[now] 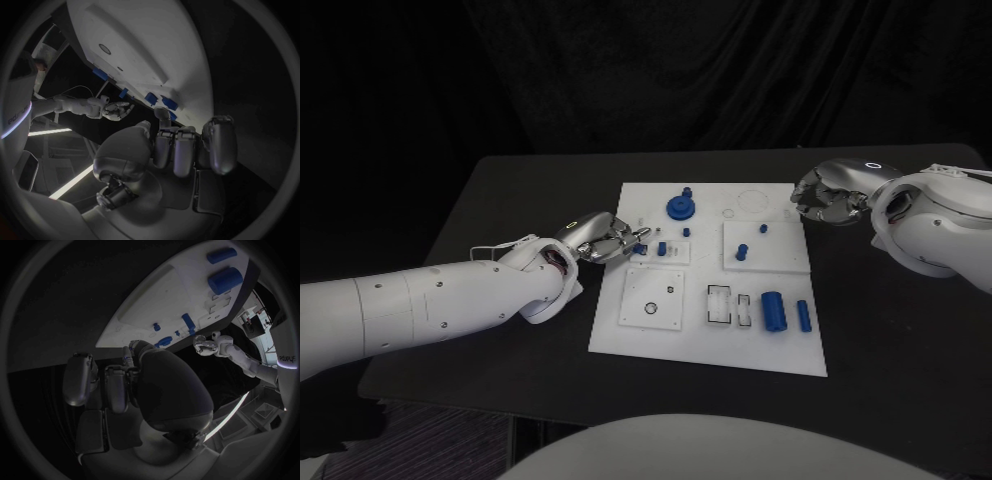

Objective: Assemble the parts on the task board

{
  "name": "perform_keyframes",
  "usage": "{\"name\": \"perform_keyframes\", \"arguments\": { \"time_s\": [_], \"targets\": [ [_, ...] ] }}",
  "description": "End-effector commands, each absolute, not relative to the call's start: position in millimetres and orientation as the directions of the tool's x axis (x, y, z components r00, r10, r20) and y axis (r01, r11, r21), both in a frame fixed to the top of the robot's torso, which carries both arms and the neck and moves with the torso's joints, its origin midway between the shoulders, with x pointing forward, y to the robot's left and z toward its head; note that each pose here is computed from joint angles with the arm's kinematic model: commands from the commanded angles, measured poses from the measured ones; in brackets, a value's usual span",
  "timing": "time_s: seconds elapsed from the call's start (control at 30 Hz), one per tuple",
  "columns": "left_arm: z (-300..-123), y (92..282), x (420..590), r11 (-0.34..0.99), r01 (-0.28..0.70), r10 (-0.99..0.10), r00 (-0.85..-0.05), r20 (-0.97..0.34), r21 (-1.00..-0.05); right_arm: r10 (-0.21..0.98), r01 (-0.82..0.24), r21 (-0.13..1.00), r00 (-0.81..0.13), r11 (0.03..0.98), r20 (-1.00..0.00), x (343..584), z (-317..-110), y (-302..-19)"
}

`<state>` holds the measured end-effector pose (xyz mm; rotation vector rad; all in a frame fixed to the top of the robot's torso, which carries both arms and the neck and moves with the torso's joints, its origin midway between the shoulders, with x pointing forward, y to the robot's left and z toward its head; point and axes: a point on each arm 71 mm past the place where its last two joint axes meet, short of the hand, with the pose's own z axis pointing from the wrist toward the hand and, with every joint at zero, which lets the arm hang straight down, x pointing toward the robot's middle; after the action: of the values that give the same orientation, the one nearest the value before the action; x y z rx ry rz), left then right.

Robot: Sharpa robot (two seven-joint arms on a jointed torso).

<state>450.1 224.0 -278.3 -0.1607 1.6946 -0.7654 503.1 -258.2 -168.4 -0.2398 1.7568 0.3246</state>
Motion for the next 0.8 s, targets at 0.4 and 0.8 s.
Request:
{"name": "perform_keyframes", "arguments": {
  "time_s": [0.4, 0.8],
  "targets": [
    [-258.5, 258.0, 457.6, 0.763, 0.105, -0.544, -0.428, -0.722, -0.637, 0.006, -0.312, 0.075, -0.217, 0.947, -0.976, 504.3, -170.4, -260.7],
    [-264.1, 259.6, 467.0, 0.698, -0.087, -0.612, -0.588, -0.529, -0.711, 0.002, -0.312, 0.073, -0.225, 0.947, -0.974, 504.3, -171.1, -259.1]
  ]
}}
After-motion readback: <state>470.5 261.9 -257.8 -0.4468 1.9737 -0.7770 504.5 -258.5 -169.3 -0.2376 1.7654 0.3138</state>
